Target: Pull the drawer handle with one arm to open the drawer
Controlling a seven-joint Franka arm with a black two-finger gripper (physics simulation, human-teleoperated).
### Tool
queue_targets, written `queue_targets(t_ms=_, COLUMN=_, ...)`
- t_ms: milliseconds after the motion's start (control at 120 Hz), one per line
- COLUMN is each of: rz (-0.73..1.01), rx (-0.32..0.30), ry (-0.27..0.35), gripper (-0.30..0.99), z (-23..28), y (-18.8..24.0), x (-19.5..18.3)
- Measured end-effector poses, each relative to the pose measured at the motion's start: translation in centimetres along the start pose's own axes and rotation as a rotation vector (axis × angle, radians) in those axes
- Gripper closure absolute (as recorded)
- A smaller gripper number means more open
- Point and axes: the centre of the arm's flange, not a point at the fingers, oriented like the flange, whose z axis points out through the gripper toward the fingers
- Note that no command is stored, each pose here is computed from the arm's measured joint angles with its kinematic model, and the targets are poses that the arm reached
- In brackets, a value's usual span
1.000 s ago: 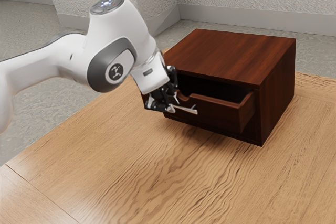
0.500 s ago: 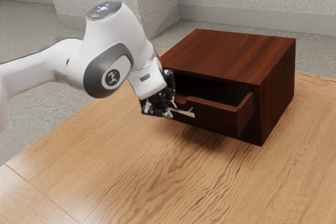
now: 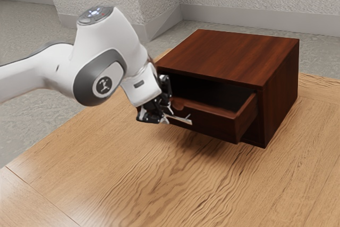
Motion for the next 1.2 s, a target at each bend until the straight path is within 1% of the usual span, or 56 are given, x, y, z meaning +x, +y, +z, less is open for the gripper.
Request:
queue_targets(t_ms=467, rz=-0.003, rx=-0.002, ry=-0.006, gripper=0.61, z=-0.5, y=2.0, x=-0.2)
queue_targets(t_ms=642, rz=-0.004, rx=0.013, ry=-0.008, gripper=0.63, z=-1.5, y=3.2, x=-0.3)
queue_targets(t_ms=1050, rz=-0.01, rx=0.022, ry=-0.003, gripper=0.62, z=-2.8, y=5.7, x=-0.2)
queue_targets(t_ms=1067, rz=-0.01, rx=0.025, ry=-0.003, gripper=0.61, z=-3.0, y=5.8, x=-0.2)
queue_targets(t_ms=1117, rz=-0.009, rx=0.061, ry=-0.001, gripper=0.5, z=-5.7, y=6.3, x=-0.2)
queue_targets(t_ms=1158, rz=-0.008, rx=0.111, ry=0.001, gripper=0.41, z=-9.5, y=7.2, x=-0.3)
queue_targets(t_ms=1200, rz=-0.011, rx=0.144, ry=0.002, gripper=0.33, z=-12.8, y=7.9, x=-0.3)
